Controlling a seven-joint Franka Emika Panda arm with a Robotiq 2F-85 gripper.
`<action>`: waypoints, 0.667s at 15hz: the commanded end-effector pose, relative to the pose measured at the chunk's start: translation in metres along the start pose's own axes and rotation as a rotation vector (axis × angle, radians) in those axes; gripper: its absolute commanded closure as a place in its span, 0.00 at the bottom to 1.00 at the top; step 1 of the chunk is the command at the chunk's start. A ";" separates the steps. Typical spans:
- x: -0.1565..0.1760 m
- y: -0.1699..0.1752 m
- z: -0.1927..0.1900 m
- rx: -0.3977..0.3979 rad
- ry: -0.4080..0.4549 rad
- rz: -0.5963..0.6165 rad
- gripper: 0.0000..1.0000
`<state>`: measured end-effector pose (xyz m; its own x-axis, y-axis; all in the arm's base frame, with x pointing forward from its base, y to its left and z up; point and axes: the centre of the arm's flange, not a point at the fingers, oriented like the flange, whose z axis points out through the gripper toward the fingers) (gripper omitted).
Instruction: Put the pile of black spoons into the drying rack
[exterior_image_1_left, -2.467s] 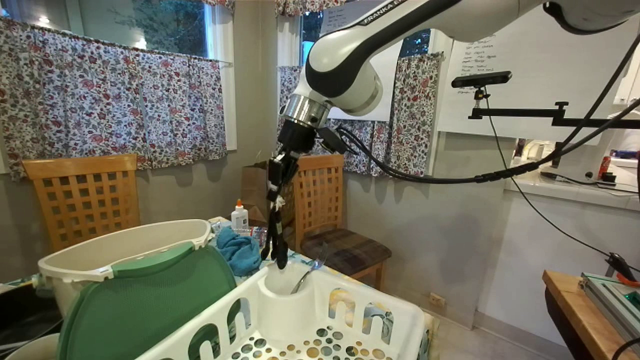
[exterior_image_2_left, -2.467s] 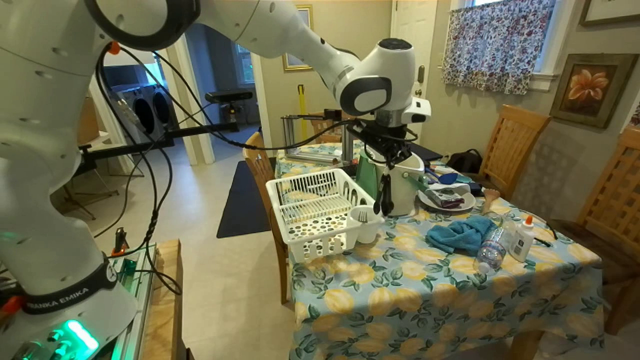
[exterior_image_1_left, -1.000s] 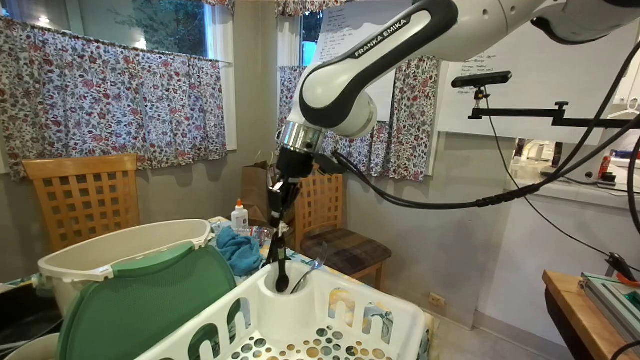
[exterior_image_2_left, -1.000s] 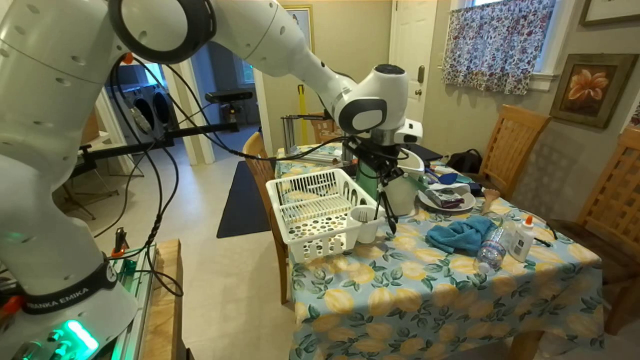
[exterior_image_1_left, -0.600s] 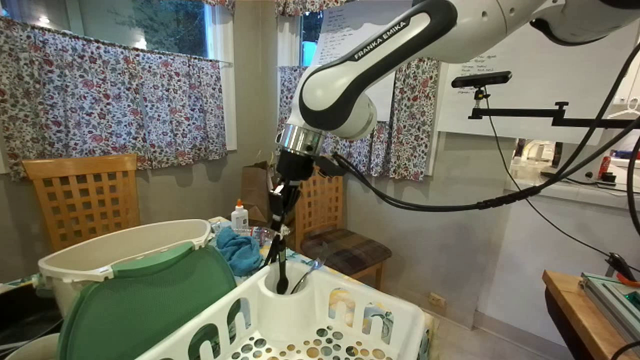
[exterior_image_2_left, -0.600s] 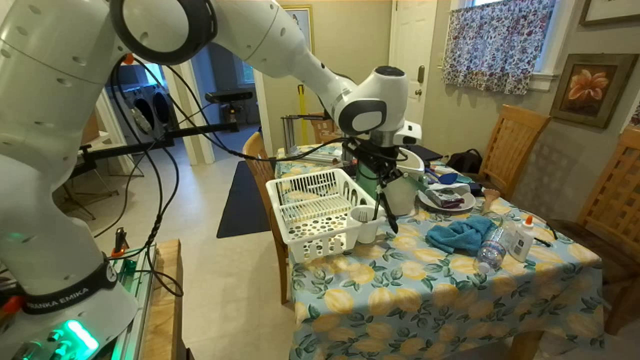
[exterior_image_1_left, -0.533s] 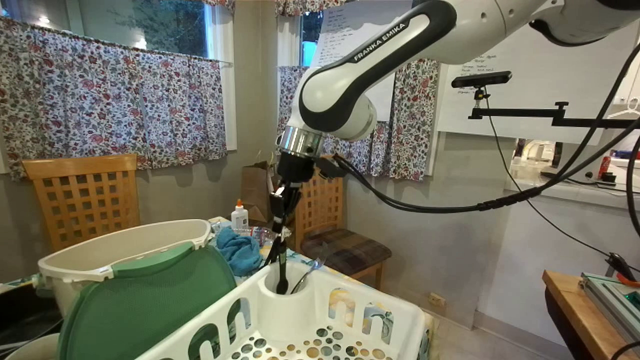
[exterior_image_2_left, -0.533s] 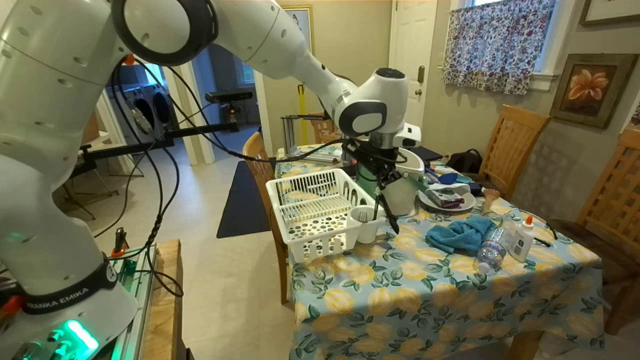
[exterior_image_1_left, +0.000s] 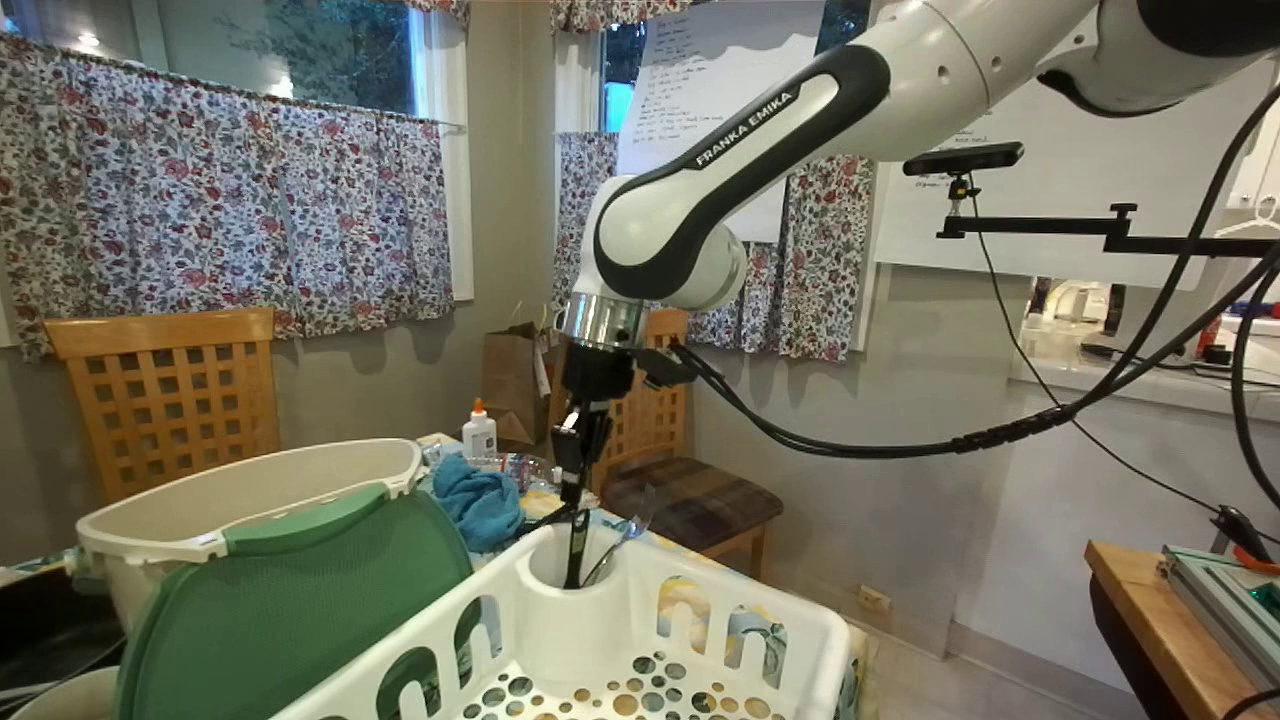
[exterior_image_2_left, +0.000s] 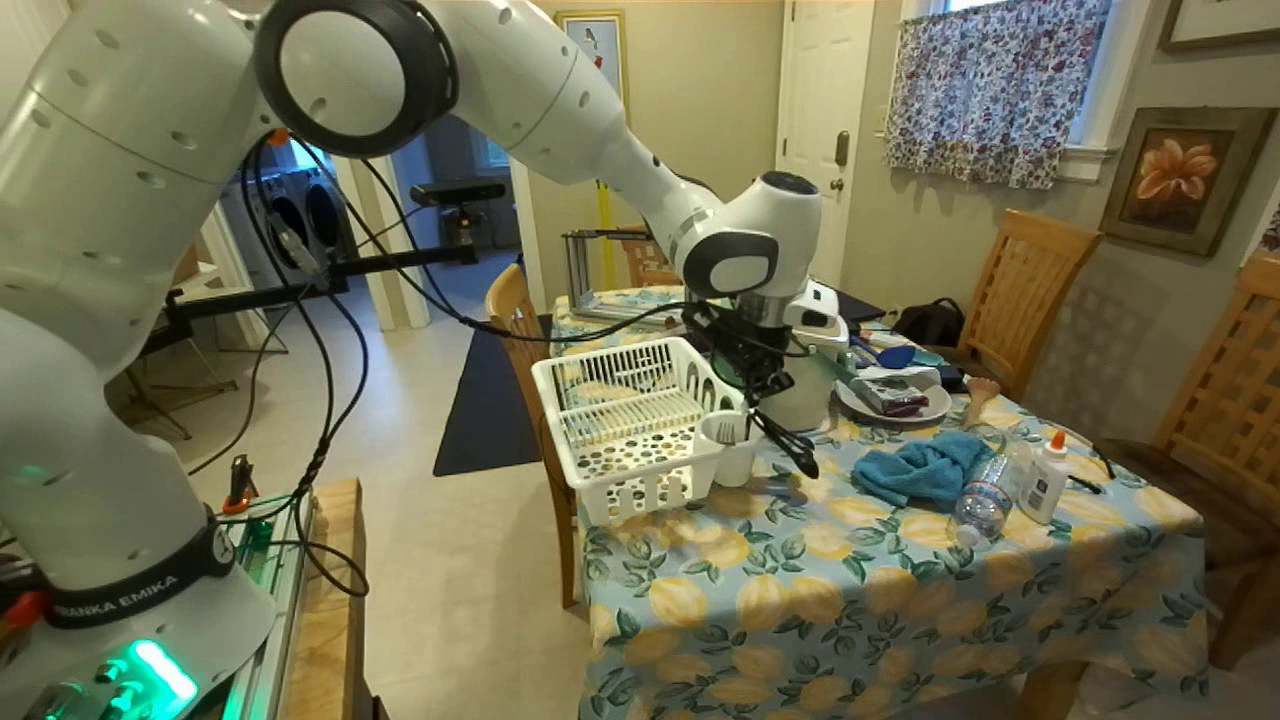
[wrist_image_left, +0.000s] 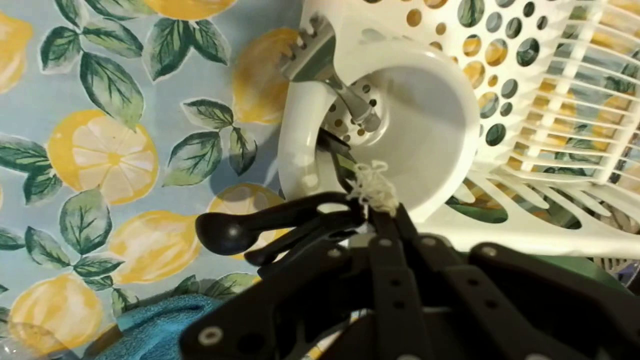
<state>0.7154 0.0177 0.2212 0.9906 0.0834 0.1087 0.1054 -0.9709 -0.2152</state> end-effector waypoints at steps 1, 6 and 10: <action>0.012 0.008 0.007 -0.020 -0.029 -0.013 1.00; 0.015 0.014 0.012 -0.036 -0.039 -0.015 0.73; 0.017 0.017 0.013 -0.041 -0.040 -0.018 0.59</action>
<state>0.7237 0.0082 0.2080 0.9909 0.1023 0.0880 0.1173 -0.9754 -0.1867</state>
